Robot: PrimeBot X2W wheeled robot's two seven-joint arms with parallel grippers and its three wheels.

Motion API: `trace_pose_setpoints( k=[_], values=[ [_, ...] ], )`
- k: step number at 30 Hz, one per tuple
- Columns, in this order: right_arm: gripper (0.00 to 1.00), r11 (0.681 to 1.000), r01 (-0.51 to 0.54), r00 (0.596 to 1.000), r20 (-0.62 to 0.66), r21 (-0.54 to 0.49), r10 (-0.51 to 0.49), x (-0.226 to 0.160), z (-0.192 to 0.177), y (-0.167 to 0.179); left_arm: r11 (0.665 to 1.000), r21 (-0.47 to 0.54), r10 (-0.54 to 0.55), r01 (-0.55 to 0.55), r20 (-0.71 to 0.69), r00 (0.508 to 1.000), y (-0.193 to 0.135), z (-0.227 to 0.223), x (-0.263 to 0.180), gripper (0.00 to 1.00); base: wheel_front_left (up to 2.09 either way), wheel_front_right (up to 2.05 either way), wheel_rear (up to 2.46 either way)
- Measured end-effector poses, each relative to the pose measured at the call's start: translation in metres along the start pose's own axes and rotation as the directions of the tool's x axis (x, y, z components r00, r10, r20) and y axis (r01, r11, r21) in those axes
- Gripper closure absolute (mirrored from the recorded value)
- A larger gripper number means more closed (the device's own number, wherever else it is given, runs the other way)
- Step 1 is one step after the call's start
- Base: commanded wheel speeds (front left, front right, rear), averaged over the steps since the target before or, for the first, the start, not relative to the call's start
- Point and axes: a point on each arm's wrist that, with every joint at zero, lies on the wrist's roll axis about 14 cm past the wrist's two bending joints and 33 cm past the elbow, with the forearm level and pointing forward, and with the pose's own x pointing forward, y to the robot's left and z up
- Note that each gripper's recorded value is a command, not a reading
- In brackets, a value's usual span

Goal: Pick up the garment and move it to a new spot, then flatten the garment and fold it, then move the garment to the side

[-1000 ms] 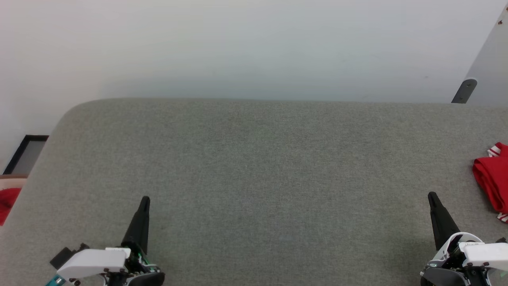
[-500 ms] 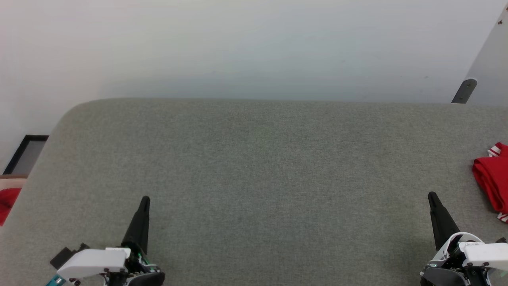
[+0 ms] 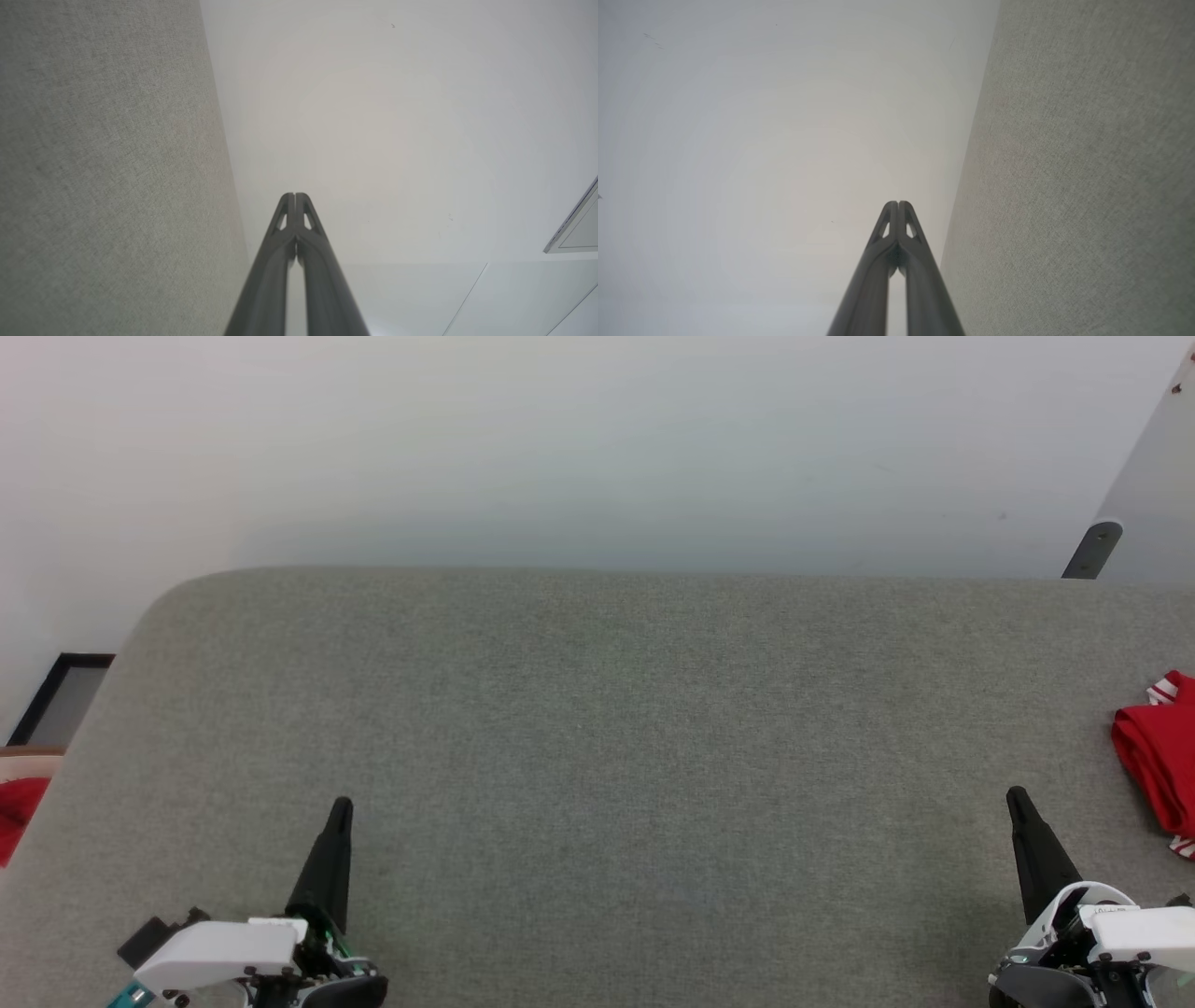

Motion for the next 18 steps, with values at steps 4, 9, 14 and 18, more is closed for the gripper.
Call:
trace_pose_setpoints(
  k=[4, 9, 14, 18],
  values=[
    [1.00, 1.000, 0.000, 1.000, 0.000, 0.000, 0.000, 0.0000, 0.0000, 0.0000, 1.000, 0.000, 0.000, 0.000, 0.000, 1.000, 0.0000, 0.0000, 0.0000, 1.00, 0.00, 0.00, 0.00],
    [1.00, 1.000, 0.000, 1.000, 0.000, 0.000, 0.000, 0.0000, 0.0000, 0.0000, 1.000, 0.000, 0.000, 0.000, 0.000, 1.000, 0.0000, -0.0001, 0.0000, 1.00, 0.00, 0.00, 0.00],
    [1.00, 1.000, 0.000, 1.000, 0.000, 0.000, 0.000, 0.0000, 0.0000, 0.0001, 1.000, 0.000, 0.000, 0.000, 0.000, 1.000, -0.0001, -0.0001, 0.0000, 1.00, 0.00, 0.00, 0.00],
    [1.00, 1.000, 0.000, 1.000, 0.000, 0.000, 0.000, 0.0000, 0.0000, 0.0000, 1.000, 0.000, 0.000, 0.000, 0.000, 1.000, 0.0000, -0.0001, 0.0000, 1.00, 0.00, 0.00, 0.00]
  ],
)
